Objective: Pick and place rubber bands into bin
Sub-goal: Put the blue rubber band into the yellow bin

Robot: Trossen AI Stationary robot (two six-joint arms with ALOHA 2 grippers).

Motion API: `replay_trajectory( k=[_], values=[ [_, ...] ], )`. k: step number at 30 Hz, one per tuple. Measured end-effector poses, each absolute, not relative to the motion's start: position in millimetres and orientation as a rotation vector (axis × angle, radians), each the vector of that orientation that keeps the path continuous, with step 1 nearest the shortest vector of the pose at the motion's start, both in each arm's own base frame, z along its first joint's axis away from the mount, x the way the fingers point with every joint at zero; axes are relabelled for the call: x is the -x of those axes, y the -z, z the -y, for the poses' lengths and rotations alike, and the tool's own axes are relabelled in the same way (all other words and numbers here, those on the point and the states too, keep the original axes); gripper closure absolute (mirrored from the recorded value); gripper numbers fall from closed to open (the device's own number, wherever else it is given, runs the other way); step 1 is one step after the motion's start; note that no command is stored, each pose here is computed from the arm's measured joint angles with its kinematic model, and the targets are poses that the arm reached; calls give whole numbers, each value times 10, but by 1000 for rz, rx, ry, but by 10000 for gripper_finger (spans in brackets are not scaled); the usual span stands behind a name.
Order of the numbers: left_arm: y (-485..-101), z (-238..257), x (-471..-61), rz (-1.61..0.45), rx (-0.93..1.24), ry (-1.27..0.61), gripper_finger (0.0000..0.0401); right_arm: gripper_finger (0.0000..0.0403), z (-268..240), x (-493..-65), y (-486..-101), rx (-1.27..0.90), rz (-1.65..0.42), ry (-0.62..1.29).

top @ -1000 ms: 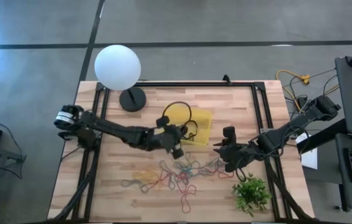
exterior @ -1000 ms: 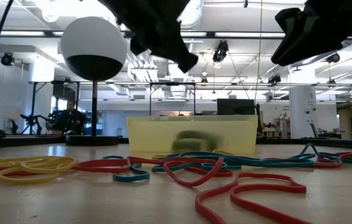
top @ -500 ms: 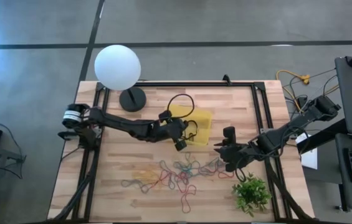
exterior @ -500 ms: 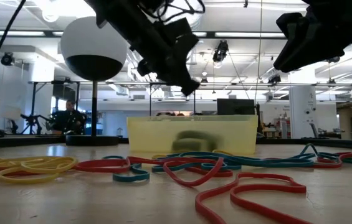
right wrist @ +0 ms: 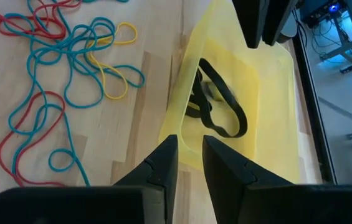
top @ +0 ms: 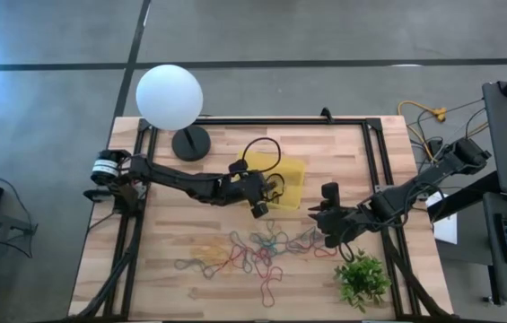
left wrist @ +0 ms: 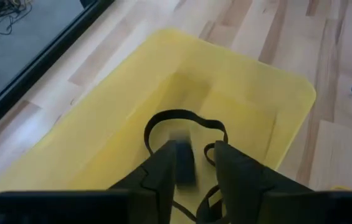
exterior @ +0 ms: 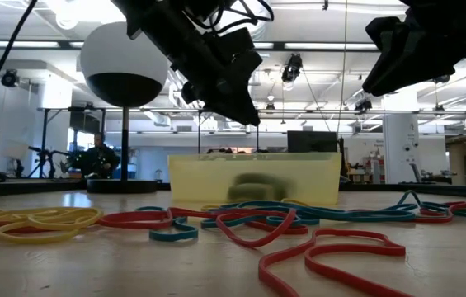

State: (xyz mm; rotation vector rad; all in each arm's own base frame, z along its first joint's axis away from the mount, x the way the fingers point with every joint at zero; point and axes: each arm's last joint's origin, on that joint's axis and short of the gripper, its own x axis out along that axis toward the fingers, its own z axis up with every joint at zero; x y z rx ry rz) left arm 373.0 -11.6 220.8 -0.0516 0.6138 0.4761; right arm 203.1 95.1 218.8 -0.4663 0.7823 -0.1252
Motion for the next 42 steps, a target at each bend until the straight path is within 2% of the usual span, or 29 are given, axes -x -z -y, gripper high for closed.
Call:
replay_trajectory(
  k=[4,11,18,25,32,42],
  values=[
    [-2242,123,-3717,-612,31,-466,285,337,-952,-2036,-2191,461,-777,127],
    [-2512,287,-3517,-614,12,-403,283,342,-968,-2053,-2204,424,-758,110],
    [-2704,765,-3227,-636,-12,-270,283,342,-932,-2086,-2168,280,-850,-141],
    [-2649,1339,-3042,-630,-57,-130,283,342,-781,-2122,-2065,260,-908,-181],
    [-2420,1748,-2720,-556,-153,-237,283,339,-716,-2155,-1740,252,-1053,-189],
    [-2297,1860,-2561,-521,-129,-290,283,292,-764,-2329,-1494,251,-1153,-166]
  ],
)
